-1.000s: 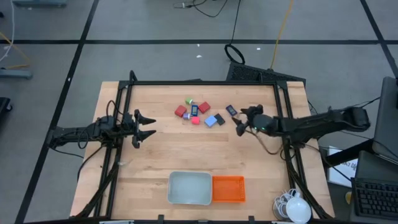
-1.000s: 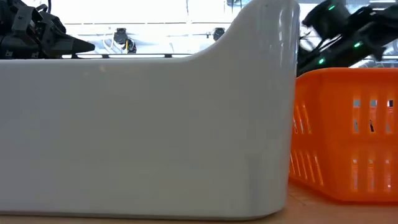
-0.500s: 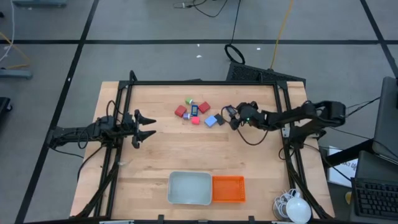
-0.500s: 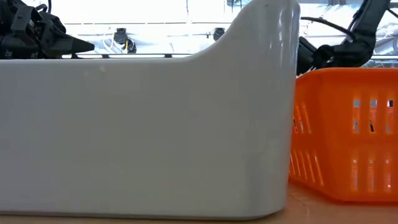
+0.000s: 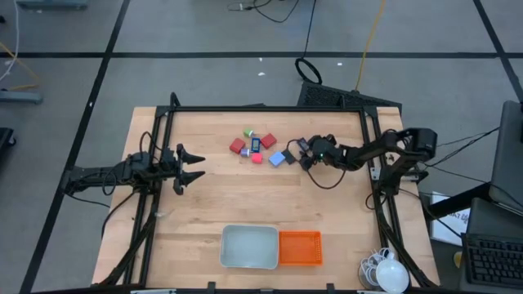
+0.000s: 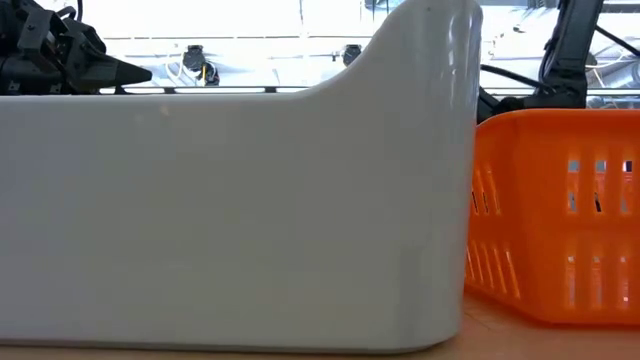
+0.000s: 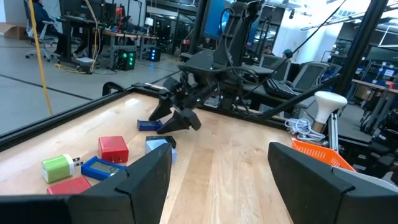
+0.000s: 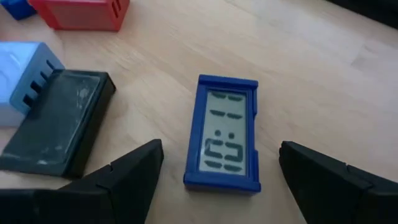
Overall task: Pick & Place Office items
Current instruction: Put the right blue digital timer into the orange bin
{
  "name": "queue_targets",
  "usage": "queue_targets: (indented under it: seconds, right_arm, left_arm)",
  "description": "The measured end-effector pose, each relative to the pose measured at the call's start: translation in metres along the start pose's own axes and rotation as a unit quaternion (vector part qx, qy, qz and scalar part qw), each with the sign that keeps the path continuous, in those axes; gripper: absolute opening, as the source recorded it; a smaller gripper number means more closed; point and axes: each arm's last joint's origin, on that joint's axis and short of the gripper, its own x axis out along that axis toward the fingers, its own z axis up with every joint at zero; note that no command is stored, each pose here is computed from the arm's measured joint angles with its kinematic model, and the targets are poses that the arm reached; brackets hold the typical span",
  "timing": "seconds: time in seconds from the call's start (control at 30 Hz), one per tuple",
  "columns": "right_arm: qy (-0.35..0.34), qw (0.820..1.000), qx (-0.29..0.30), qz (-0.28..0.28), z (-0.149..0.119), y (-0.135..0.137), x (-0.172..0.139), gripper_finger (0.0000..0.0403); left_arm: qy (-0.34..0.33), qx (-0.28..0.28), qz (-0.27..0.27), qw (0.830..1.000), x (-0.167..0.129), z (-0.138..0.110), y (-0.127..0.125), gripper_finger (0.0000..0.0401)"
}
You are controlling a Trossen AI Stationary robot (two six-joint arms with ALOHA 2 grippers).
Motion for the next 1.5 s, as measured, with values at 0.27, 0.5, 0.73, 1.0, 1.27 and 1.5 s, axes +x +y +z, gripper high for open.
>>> queue_targets:
  seconds: [0.27, 0.5, 0.73, 1.0, 1.27, 1.5]
  right_arm:
    - [0.004, 1.000, 0.006, -0.003, -0.0012, -0.0006, 0.0007, 0.0313]
    - [0.006, 1.000, 0.012, -0.003, -0.0017, -0.0007, 0.0009, 0.0287]
    - [0.007, 1.000, 0.012, -0.003, -0.0020, -0.0008, 0.0009, 0.0262]
    - [0.008, 1.000, 0.012, -0.003, -0.0023, -0.0008, 0.0009, 0.0245]
    - [0.009, 1.000, 0.020, -0.004, -0.0027, -0.0009, 0.0009, 0.0230]
    - [0.010, 1.000, 0.021, -0.005, -0.0031, -0.0010, 0.0009, 0.0212]
  left_arm:
    - [0.000, 0.000, 0.000, 1.000, 0.0000, 0.0000, 0.0000, 0.0271]
    - [0.000, 0.000, 0.000, 1.000, 0.0000, 0.0000, 0.0000, 0.0271]
    - [0.000, 0.000, 0.000, 1.000, 0.0000, 0.0000, 0.0000, 0.0271]
    - [0.000, 0.000, 0.000, 1.000, 0.0000, 0.0000, 0.0000, 0.0271]
    - [0.000, 0.000, 0.000, 1.000, 0.0000, 0.0000, 0.0000, 0.0271]
    - [0.000, 0.000, 0.000, 1.000, 0.0000, 0.0000, 0.0000, 0.0271]
